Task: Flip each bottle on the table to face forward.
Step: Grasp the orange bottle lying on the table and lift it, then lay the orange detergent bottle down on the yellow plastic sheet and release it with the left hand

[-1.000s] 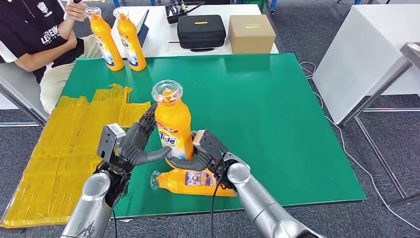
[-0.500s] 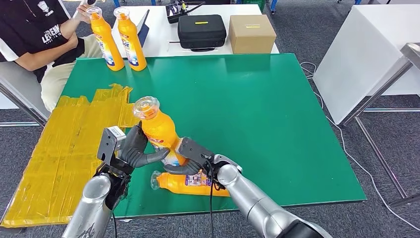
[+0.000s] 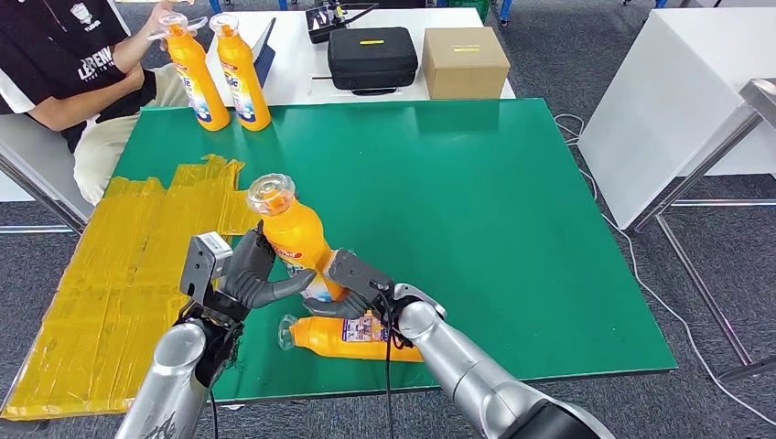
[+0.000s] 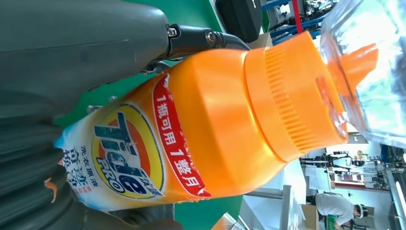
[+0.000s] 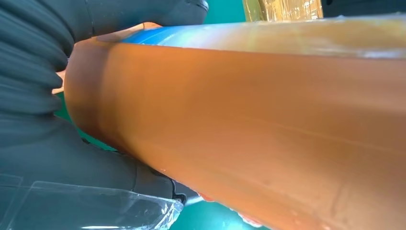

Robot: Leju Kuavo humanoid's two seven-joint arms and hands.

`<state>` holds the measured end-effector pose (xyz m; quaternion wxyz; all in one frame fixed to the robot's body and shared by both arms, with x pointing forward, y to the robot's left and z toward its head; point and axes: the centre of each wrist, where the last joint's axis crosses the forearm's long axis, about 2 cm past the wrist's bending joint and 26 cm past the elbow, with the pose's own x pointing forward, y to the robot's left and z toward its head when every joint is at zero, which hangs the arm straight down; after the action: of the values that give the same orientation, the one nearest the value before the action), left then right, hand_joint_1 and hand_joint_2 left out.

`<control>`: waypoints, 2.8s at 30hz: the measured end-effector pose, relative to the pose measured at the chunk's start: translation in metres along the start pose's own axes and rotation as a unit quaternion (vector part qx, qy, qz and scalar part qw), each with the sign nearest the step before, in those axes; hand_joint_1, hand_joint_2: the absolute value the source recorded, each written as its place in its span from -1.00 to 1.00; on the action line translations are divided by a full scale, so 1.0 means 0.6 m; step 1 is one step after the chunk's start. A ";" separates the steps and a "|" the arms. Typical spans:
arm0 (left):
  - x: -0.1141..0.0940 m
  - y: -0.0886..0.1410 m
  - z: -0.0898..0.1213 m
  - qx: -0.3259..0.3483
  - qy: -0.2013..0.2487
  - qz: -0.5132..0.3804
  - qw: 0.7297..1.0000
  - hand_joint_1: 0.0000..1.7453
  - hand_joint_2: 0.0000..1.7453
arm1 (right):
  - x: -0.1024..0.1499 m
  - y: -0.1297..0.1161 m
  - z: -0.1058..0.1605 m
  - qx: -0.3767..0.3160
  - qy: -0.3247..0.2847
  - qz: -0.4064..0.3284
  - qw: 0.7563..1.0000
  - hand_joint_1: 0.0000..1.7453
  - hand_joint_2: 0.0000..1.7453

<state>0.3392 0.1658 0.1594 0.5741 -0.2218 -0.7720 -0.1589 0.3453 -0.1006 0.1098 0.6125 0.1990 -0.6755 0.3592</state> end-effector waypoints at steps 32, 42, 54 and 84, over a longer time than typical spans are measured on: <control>0.021 0.000 -0.009 -0.011 -0.036 0.026 0.999 -1.00 1.00 | 0.055 0.008 -0.031 0.021 -0.046 0.017 0.999 1.00 1.00; 0.026 0.004 0.002 0.002 -0.048 0.031 0.998 -0.49 1.00 | 0.064 0.014 -0.038 0.026 -0.053 0.014 0.998 1.00 1.00; 0.026 0.008 0.009 0.016 -0.057 0.040 0.997 1.00 1.00 | 0.071 0.015 -0.044 0.031 -0.059 0.015 0.998 1.00 1.00; 0.020 0.012 0.019 0.028 -0.064 0.049 0.996 1.00 1.00 | 0.070 0.026 -0.047 0.032 -0.069 0.024 0.997 -1.00 1.00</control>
<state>0.3310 0.1793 0.1674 0.5362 -0.2525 -0.7999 -0.0943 0.3463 -0.0625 0.1467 0.5486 0.2264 -0.7091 0.3808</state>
